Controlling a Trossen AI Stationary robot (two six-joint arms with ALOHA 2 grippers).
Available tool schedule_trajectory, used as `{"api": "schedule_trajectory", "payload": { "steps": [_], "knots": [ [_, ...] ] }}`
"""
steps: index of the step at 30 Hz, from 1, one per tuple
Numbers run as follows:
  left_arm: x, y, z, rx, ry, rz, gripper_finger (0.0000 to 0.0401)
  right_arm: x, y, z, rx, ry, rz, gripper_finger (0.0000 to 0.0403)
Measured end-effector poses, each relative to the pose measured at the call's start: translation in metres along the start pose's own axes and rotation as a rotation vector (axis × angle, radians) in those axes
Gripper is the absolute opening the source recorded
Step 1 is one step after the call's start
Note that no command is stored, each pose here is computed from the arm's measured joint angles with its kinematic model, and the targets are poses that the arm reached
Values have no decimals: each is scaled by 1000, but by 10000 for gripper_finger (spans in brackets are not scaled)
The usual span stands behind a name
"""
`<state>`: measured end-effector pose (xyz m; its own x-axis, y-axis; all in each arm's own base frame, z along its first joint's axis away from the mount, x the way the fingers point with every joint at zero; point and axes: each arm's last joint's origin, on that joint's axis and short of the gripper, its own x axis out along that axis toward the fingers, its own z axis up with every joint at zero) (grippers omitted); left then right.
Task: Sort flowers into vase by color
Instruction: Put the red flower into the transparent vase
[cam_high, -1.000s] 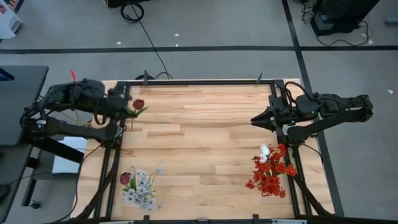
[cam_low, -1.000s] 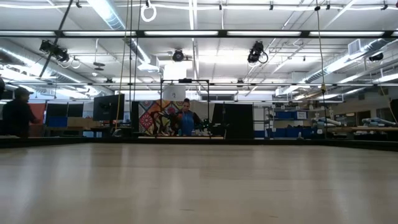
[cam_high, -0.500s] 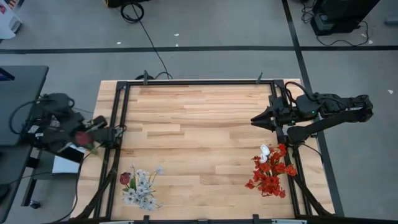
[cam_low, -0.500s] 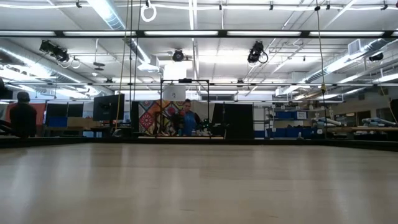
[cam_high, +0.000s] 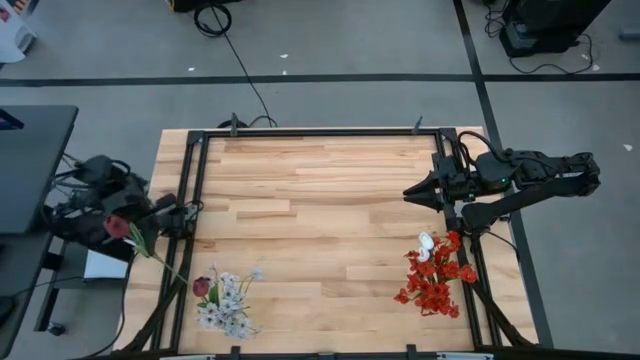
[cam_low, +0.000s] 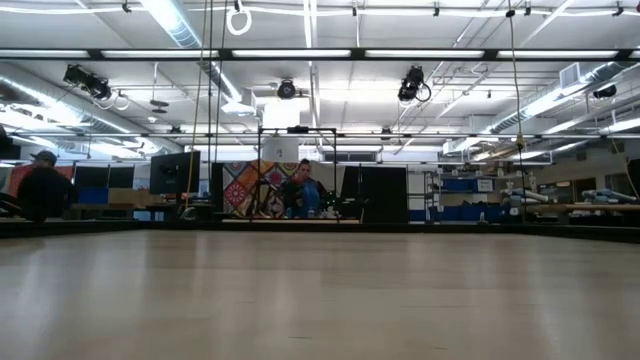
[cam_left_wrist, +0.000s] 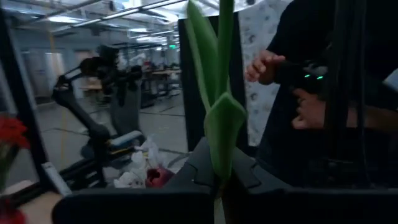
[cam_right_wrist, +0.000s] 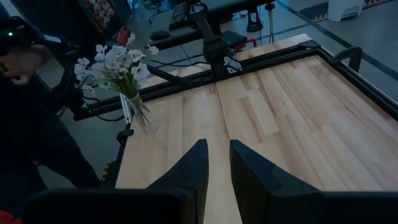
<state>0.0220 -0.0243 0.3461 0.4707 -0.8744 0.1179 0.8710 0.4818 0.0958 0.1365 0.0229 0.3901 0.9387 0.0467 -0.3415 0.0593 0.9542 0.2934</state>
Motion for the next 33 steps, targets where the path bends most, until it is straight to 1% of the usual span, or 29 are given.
{"api": "schedule_trajectory", "payload": {
  "steps": [3,4,7,9,15,18,22,33],
  "knots": [
    [5,13,-6,-28,-8,-47,6,0,0,0,0,0,0,75],
    [6,16,-8,-35,-10,-43,6,0,0,0,0,0,0,75],
    [9,21,-9,-7,-28,-33,6,0,0,0,0,0,0,75],
    [11,26,-7,6,-42,-47,6,0,0,0,0,-1,1,75],
    [26,46,-9,-84,-47,-95,6,0,0,0,0,-1,1,75],
    [35,52,-14,-115,-40,-124,6,0,0,0,0,-1,0,75],
    [49,59,-20,-97,-36,-137,6,0,0,0,0,-1,1,75],
    [77,71,-38,-119,20,-209,7,0,0,0,0,-1,0,75]
  ]
}}
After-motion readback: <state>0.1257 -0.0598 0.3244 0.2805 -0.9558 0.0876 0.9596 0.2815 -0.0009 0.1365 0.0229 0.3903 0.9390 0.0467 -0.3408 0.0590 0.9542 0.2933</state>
